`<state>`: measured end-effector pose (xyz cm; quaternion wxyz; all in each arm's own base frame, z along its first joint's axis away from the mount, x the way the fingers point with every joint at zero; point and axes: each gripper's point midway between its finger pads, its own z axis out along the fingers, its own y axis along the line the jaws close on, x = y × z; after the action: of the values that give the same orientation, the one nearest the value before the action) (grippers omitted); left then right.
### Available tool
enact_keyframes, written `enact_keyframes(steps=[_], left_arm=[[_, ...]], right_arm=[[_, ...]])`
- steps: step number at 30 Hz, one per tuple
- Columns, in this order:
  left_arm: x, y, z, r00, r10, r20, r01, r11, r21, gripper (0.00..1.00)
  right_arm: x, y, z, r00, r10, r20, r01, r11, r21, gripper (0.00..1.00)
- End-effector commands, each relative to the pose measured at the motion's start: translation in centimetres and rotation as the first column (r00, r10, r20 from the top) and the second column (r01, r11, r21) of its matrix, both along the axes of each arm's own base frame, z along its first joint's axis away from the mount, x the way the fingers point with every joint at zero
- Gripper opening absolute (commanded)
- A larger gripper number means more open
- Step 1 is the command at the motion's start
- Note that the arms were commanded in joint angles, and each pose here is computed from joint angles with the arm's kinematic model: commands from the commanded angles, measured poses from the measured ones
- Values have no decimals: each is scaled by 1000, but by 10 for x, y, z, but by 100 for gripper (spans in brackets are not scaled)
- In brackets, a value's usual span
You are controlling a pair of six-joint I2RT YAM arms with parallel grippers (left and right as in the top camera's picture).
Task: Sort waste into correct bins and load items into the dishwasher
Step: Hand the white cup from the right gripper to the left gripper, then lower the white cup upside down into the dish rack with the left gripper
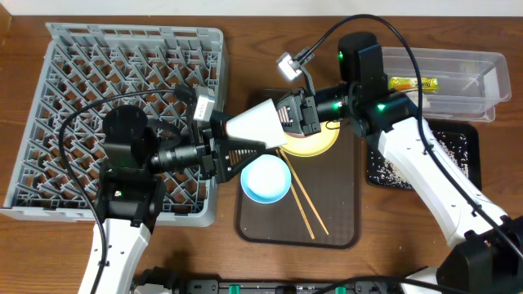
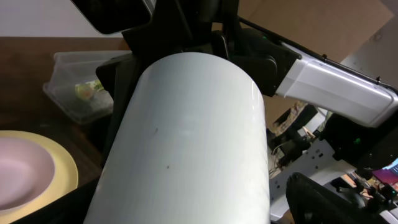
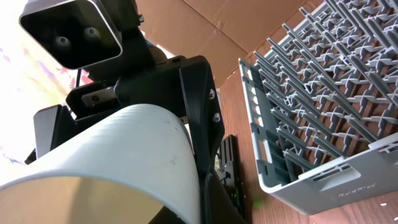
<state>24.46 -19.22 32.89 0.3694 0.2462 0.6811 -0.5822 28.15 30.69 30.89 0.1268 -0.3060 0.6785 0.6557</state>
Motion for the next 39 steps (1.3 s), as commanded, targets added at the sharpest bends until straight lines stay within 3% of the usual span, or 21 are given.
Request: enact_keyframes(steps=[1,9,19,30,39], left_arm=[[-2,-1,9,999,-9,39,9,1000,-5,87],[-2,-1,9,999,-8,39,9,1000,-5,83],[5,0,8,999,31,43,-31,1000,1,70],[22,6,6,990,130,49,-131,991,14,66],[42,31,-27,960,281,-13,-278,954,116,66]], right_arm=[[-13,12,0,999,48,-14,-48,999,1,1],[-14,13,-1,999,49,-14,-49,999,-1,1],[-14,13,-1,999,49,-18,-49,999,-2,2],[-7,6,-1,999,27,-20,-27,1000,-1,29],[20,-24,-1,998,-59,-33,59,998,1,43]])
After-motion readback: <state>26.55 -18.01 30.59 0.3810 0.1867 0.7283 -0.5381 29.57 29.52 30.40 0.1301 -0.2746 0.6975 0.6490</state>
